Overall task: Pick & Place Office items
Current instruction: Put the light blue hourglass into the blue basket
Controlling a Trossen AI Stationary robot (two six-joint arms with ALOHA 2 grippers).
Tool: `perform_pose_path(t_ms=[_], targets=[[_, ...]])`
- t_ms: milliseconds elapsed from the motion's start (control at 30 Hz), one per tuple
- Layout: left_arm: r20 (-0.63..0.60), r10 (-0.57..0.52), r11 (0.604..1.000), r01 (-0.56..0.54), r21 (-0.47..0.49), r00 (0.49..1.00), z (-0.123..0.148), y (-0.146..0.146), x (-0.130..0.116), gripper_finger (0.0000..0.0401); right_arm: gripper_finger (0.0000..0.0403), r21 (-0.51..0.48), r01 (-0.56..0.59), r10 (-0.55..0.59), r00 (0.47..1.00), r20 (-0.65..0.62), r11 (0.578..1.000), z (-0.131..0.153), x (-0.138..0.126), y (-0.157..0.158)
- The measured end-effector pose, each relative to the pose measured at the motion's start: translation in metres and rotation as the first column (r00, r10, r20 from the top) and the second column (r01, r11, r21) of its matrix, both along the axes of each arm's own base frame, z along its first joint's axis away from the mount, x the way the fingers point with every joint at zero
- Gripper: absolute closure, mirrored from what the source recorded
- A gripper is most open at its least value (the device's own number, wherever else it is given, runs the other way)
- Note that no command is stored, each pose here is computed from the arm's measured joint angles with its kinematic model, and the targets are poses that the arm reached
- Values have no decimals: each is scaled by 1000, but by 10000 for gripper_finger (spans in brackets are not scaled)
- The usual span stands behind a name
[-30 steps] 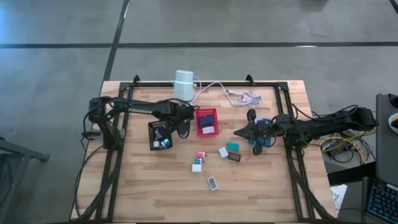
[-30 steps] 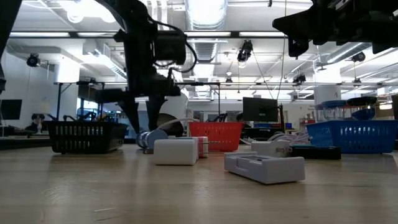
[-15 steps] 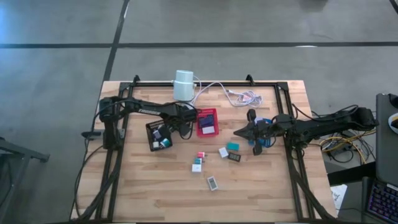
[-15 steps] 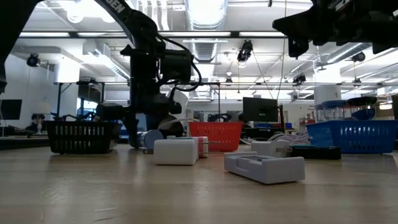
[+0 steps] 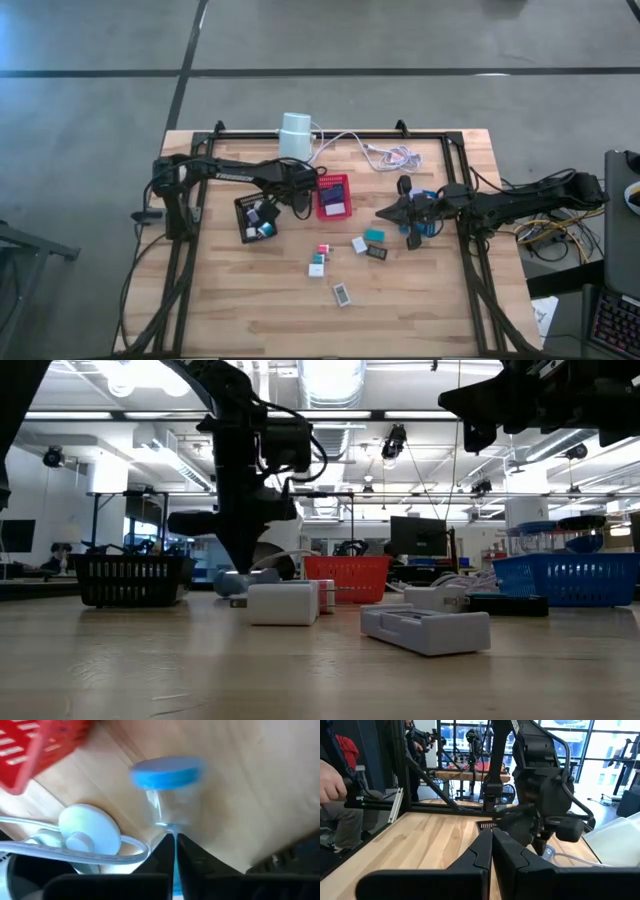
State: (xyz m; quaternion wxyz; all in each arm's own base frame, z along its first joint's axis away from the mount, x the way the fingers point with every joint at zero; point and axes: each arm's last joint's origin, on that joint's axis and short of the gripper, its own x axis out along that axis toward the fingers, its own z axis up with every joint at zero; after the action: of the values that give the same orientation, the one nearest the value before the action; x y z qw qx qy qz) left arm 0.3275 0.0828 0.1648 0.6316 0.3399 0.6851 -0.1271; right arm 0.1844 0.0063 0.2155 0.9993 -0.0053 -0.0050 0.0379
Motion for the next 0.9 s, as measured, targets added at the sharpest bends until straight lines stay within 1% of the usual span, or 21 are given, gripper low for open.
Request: perform_pose_path(t_ms=[67,167,267,367,467,567,667,800,900], targets=[[21,11,1000,-11,-28,1000,3,-1,-1,400,394,2,0,0,1000,0,1000,0,0,0],[52,33,996,-29,-84,998,8,-4,-2,401,394,3,0,0,1000,-3,1000,0,0,0],[71,76,993,-69,-92,995,11,-4,-2,400,394,3,0,0,1000,-6,1000,-1,0,0],[114,212,974,-200,-108,971,16,-1,-2,395,394,7,0,0,1000,-6,1000,-1,0,0],[154,360,931,-342,-131,920,21,1,-1,381,394,7,0,0,1000,-6,1000,-1,0,0],[136,440,896,-422,-141,888,26,0,-2,358,394,8,0,0,1000,-6,1000,-1,0,0],[128,492,868,-474,-151,861,30,-1,-3,323,394,11,0,0,1000,-6,1000,-1,0,0],[92,510,851,-487,-195,855,29,-1,-5,265,394,11,0,0,1000,-6,1000,-1,0,0],[88,524,844,-502,-189,847,27,-2,-5,217,394,22,0,1,1000,-7,1000,-1,0,0]])
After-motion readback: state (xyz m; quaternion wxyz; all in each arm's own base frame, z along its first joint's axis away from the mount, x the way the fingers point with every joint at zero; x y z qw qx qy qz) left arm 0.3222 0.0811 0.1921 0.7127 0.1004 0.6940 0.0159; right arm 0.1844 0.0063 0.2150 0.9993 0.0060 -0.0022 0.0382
